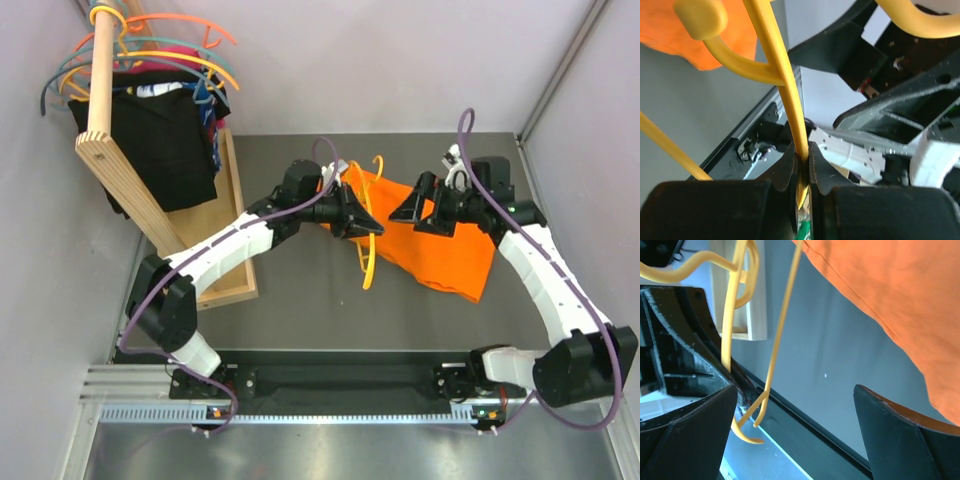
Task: Place the trousers on the hanger
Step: Pick up the hanger from the clothesline.
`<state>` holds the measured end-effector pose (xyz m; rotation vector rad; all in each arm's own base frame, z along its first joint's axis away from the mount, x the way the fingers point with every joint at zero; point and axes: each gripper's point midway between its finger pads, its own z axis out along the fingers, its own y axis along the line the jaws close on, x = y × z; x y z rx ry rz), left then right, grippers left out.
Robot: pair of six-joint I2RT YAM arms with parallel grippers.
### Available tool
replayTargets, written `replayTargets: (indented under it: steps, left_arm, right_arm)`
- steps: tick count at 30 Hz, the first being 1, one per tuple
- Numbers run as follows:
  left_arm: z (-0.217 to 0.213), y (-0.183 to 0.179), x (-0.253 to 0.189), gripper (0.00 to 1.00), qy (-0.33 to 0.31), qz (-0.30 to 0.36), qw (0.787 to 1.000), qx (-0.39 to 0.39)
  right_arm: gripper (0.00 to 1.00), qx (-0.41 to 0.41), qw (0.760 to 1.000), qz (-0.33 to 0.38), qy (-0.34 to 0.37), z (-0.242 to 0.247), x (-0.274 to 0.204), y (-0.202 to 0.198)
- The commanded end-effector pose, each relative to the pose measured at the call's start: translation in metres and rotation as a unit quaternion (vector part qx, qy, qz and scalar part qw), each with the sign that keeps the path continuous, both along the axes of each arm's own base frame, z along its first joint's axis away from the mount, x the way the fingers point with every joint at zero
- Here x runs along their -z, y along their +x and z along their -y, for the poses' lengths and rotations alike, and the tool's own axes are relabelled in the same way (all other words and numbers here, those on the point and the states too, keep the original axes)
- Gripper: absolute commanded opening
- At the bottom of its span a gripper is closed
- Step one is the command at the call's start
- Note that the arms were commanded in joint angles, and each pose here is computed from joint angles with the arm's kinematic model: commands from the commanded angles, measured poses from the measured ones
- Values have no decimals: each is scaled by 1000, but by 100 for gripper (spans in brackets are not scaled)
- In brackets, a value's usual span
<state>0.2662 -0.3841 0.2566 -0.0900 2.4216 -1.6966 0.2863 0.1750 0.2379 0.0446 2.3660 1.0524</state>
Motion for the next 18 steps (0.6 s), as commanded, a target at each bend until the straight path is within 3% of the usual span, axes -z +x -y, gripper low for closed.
replayTargets:
  steps: [1,5,9,11,13,14,15,18]
  left_arm:
    - [-10,-23,-55,0,-82,94,988,95]
    - [-23,-33,-62,0,-116,104,978,141]
    - [-25,-44,-66,0,-155,107,965,182]
    - [-26,-49,-71,0,-178,80,959,203]
    - [-28,-55,-88,0,-222,124,941,223]
    - [-28,-54,-86,0,-220,101,944,224]
    - [-29,-56,-93,0,-235,124,936,230]
    - [-28,-56,-90,0,-239,100,937,235]
  right_arm:
    - [100,14,998,54,26,5,-32,3]
    - [100,26,997,63,46,14,-46,9]
    - [100,-12,993,57,106,-4,-59,9]
    - [100,-16,986,105,131,-8,-81,15]
    - [92,18,982,95,163,-9,-84,21]
    - [90,15,980,113,165,-9,-91,23]
    - [88,37,978,80,188,-11,-83,25]
    - [82,79,965,73,240,-10,-86,34]
